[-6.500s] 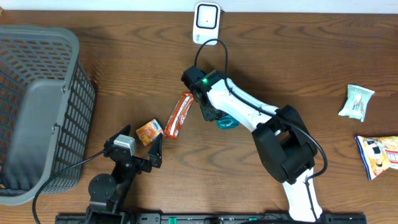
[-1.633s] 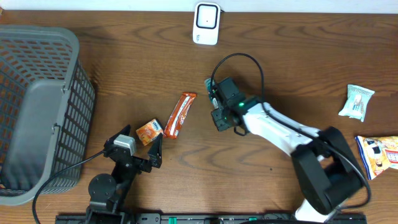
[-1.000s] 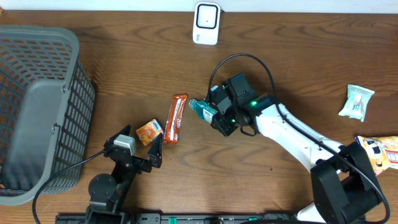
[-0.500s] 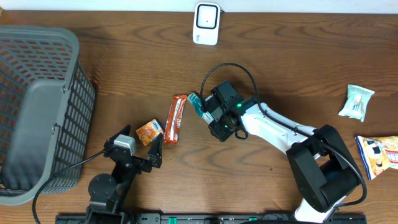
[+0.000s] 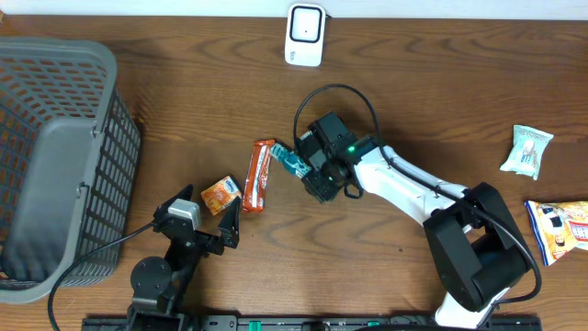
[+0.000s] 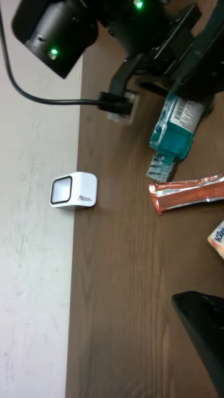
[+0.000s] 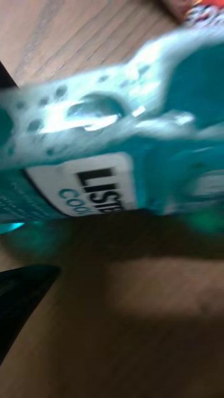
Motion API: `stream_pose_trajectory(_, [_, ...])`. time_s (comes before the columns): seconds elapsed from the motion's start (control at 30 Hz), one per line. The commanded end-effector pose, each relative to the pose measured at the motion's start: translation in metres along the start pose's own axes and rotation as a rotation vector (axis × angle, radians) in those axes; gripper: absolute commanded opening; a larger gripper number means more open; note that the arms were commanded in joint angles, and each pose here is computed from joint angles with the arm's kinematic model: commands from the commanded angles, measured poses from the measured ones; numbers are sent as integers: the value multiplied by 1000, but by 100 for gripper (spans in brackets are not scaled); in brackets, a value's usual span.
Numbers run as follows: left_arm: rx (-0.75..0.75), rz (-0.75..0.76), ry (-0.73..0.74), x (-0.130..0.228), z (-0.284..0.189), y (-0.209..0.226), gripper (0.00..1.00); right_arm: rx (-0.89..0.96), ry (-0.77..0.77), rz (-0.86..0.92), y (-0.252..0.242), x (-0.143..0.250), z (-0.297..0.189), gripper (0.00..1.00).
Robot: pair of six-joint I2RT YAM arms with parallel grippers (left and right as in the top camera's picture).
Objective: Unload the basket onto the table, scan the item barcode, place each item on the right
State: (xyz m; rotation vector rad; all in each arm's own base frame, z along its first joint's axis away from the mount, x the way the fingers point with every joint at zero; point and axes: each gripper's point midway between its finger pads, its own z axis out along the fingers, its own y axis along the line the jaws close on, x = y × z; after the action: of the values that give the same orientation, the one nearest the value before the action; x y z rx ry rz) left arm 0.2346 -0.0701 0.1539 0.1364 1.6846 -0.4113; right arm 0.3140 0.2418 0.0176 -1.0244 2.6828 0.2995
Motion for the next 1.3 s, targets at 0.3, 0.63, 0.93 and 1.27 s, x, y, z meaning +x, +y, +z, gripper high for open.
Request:
stream_pose_trajectory(0.3, [-2,-4,47,16,1,2,98,22,-24,5,-4,-10,1,62])
stream_pose_trajectory(0.63, [-2,-5,47,16,1,2,98,11,54,-16,1,8,17,37])
stream_pose_trajectory(0.93, [-2,-5,47,16,1,2,98,10,154,-32,-3,32,47,1])
stream_pose_trajectory(1.27, [-2,-5,47,16,1,2,98,-322,-47,-106,39,-6,2,1])
